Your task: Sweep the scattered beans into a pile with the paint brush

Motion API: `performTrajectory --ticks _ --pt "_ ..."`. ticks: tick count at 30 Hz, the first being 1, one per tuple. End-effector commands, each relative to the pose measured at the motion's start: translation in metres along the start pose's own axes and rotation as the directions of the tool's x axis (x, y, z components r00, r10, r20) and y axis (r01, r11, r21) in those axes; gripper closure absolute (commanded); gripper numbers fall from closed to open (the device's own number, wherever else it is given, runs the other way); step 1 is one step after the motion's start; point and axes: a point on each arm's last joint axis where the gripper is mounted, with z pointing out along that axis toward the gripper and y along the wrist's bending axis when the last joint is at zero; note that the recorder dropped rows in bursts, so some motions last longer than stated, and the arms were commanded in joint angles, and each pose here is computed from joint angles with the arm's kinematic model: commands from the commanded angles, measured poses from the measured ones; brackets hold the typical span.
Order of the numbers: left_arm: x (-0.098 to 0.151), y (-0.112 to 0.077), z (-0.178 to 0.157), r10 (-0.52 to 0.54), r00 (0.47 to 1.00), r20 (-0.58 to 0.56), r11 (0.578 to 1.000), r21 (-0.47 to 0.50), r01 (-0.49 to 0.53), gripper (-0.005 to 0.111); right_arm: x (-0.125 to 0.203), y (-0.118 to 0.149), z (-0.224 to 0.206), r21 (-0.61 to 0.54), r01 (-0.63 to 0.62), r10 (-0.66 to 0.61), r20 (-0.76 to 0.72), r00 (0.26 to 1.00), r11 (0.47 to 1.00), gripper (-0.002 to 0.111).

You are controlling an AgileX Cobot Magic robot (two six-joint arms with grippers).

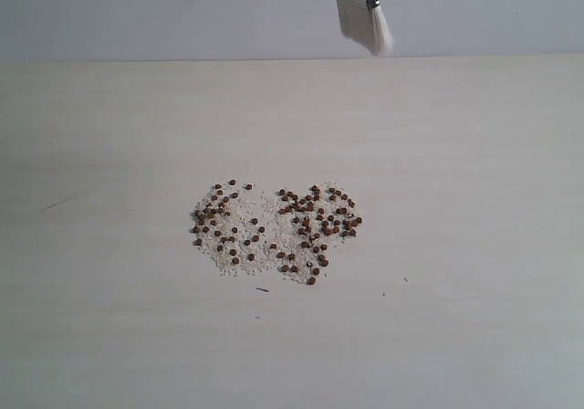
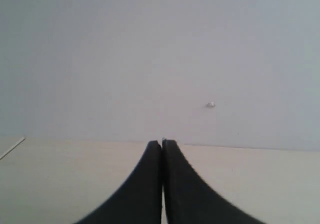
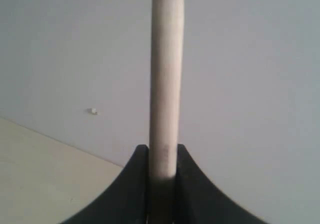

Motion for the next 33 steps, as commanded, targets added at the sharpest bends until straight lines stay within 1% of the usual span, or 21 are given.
performTrajectory --ticks 1,4,7,9,11,15,17,19,20,21,22,23,24,25,27,28,29,30,31,32,33 --pt "0.005 -0.001 -0.001 0.004 0.999 -0.049 1.000 0.007 -0.004 0.107 -0.014 -0.007 -0.015 -0.024 -0.002 0.004 0.054 0.999 1.000 0.108" --pt "0.007 -0.001 -0.001 0.009 0.997 -0.073 1.000 0.015 -0.008 0.107 -0.017 -0.010 -0.025 -0.061 -0.020 0.024 0.075 0.997 0.998 0.108" --pt "0.012 -0.002 -0.001 0.010 0.993 -0.118 1.000 0.028 -0.007 0.107 -0.016 -0.014 -0.036 -0.092 -0.088 0.095 0.082 0.992 0.992 0.108" --pt "0.013 -0.003 -0.001 0.011 0.991 -0.135 0.999 0.034 -0.006 0.107 -0.015 -0.016 -0.044 -0.120 -0.106 0.120 0.115 0.986 0.987 0.108" --pt "0.014 -0.003 -0.001 0.011 0.989 -0.146 0.999 0.037 -0.006 0.107 -0.011 -0.018 -0.053 -0.154 -0.128 0.151 0.150 0.977 0.980 0.108" --pt "0.014 -0.003 -0.001 0.011 0.989 -0.149 0.999 0.038 -0.005 0.107 0.004 -0.024 -0.068 -0.184 -0.177 0.217 0.224 0.950 0.967 0.108" --pt "0.014 -0.003 -0.001 0.043 0.988 -0.148 0.998 0.044 -0.037 0.107 0.017 -0.026 -0.073 -0.190 -0.227 0.271 0.250 0.930 0.955 0.108" --pt "0.015 -0.004 -0.002 0.116 0.982 -0.148 0.992 0.057 -0.109 0.107 0.029 -0.028 -0.079 -0.211 -0.268 0.321 0.275 0.906 0.940 0.108" --pt "0.015 -0.004 -0.002 0.175 0.973 -0.149 0.984 0.069 -0.166 0.107 0.036 -0.029 -0.081 -0.224 -0.298 0.355 0.284 0.891 0.928 0.108" --pt "0.017 -0.004 -0.002 0.280 0.947 -0.157 0.959 0.095 -0.268 0.107 0.051 -0.028 -0.083 -0.252 -0.352 0.418 0.296 0.859 0.901 0.108" --pt "0.018 -0.005 -0.002 0.317 0.933 -0.169 0.947 0.109 -0.302 0.107 0.058 -0.028 -0.084 -0.267 -0.393 0.463 0.295 0.836 0.880 0.108" --pt "0.022 -0.005 -0.003 0.337 0.919 -0.204 0.940 0.134 -0.315 0.107 0.073 -0.026 -0.084 -0.297 -0.447 0.525 0.286 0.802 0.844 0.108" --pt "0.024 -0.006 -0.004 0.338 0.914 -0.223 0.939 0.145 -0.312 0.107 0.080 -0.024 -0.083 -0.316 -0.466 0.550 0.276 0.788 0.826 0.108" --pt "0.027 -0.006 -0.005 0.340 0.907 -0.249 0.938 0.160 -0.308 0.107 0.094 -0.019 -0.079 -0.345 -0.512 0.601 0.239 0.763 0.787 0.108" --pt "0.028 -0.006 -0.005 0.330 0.907 -0.262 0.941 0.164 -0.295 0.107 0.105 -0.012 -0.072 -0.366 -0.572 0.661 0.192 0.725 0.734 0.108" --pt "0.028 -0.006 -0.005 0.330 0.907 -0.262 0.941 0.164 -0.295 0.107 0.109 -0.009 -0.068 -0.373 -0.590 0.678 0.171 0.715 0.716 0.108" --pt "0.028 -0.006 -0.005 0.330 0.907 -0.262 0.941 0.164 -0.295 0.107 0.117 -0.002 -0.060 -0.395 -0.635 0.726 0.136 0.674 0.663 0.108" --pt "0.028 -0.006 -0.005 0.329 0.907 -0.262 0.942 0.164 -0.294 0.107 0.123 0.004 -0.054 -0.411 -0.655 0.747 0.108 0.656 0.634 0.108" --pt "0.028 -0.006 -0.005 0.326 0.908 -0.263 0.943 0.163 -0.291 0.107 0.133 0.013 -0.045 -0.446 -0.693 0.794 0.070 0.604 0.567 0.108" --pt "0.028 -0.006 -0.005 0.326 0.908 -0.263 0.943 0.163 -0.291 0.107 0.139 0.018 -0.040 -0.455 -0.704 0.806 0.055 0.589 0.545 0.108" --pt "0.028 -0.006 -0.005 0.326 0.908 -0.263 0.943 0.163 -0.291 0.107 0.154 0.026 -0.030 -0.446 -0.727 0.820 0.027 0.572 0.522 0.108"
